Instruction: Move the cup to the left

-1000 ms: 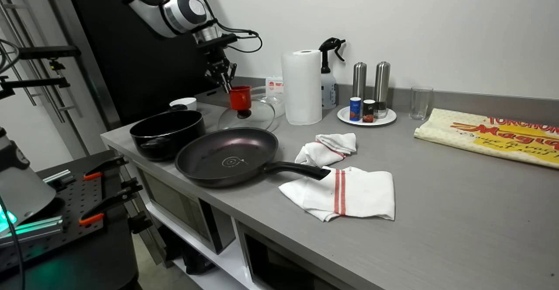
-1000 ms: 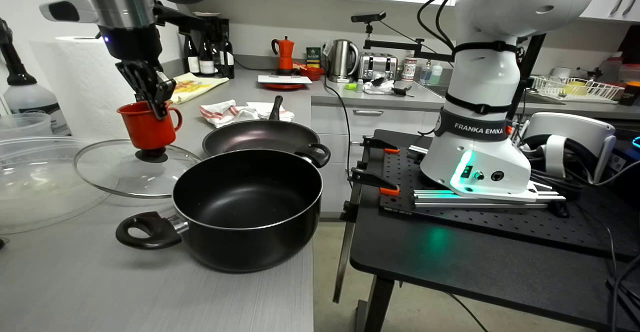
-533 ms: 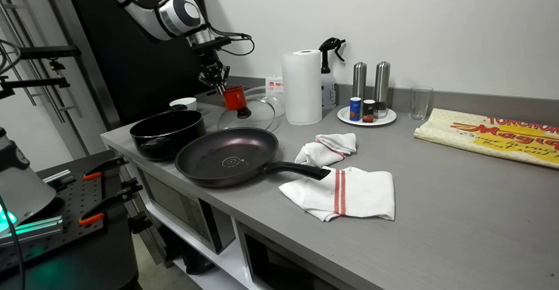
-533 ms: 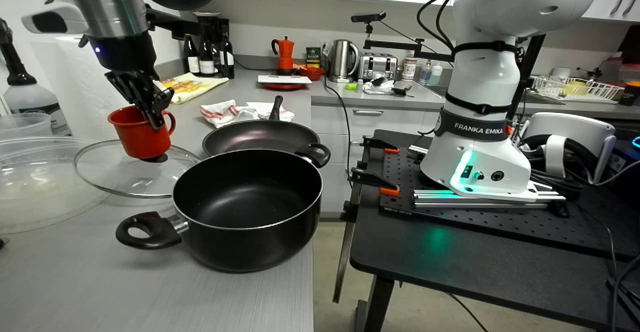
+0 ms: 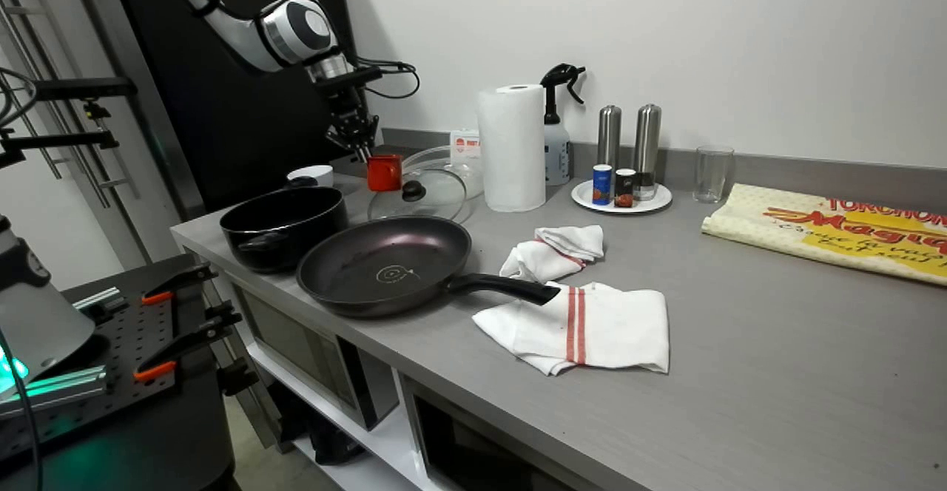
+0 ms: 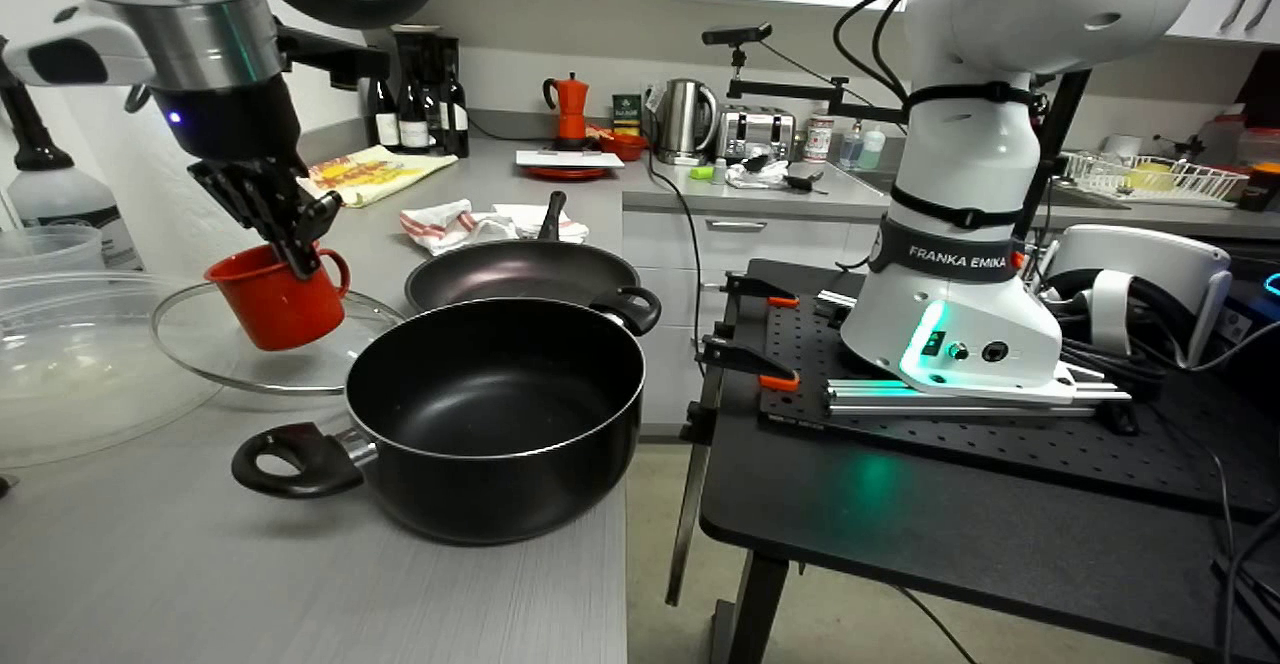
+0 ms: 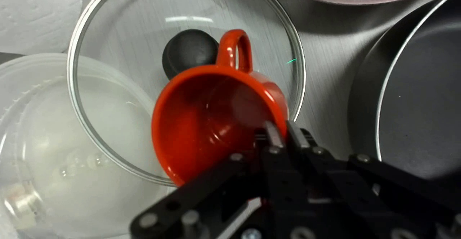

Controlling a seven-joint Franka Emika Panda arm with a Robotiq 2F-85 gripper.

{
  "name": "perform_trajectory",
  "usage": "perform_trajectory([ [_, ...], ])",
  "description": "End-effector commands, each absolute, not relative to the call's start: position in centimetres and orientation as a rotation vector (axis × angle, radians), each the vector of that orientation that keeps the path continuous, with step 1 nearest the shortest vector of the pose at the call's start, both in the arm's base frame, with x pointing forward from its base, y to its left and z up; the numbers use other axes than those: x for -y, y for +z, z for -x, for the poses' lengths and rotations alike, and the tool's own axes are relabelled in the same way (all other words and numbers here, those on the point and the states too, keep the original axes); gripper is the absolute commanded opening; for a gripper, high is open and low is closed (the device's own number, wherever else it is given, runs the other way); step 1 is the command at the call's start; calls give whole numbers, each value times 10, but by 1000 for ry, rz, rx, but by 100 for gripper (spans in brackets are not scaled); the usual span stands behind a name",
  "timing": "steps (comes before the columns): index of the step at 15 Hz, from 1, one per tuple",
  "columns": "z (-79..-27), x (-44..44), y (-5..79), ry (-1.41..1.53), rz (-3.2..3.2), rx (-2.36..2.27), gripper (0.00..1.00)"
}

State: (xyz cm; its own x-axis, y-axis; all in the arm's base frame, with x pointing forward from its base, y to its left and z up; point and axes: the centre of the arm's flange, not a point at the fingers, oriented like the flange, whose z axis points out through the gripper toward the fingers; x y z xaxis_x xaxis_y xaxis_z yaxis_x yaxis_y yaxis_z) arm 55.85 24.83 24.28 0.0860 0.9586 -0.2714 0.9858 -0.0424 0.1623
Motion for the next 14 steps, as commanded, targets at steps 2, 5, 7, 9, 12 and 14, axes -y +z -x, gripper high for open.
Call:
perform_trajectory([
  [2, -560, -258, 240, -148, -2018, -1972, 2],
  [5, -559, -265, 238, -155, -2004, -1992, 2],
  [7, -557, -271, 235, -165, -1986, -2013, 2],
  [9, -556, -278, 230, -180, -1963, -2040, 2],
  [12, -553, -282, 226, -205, -1939, -2081, 2],
  [14, -546, -277, 228, -177, -1979, -2051, 8],
])
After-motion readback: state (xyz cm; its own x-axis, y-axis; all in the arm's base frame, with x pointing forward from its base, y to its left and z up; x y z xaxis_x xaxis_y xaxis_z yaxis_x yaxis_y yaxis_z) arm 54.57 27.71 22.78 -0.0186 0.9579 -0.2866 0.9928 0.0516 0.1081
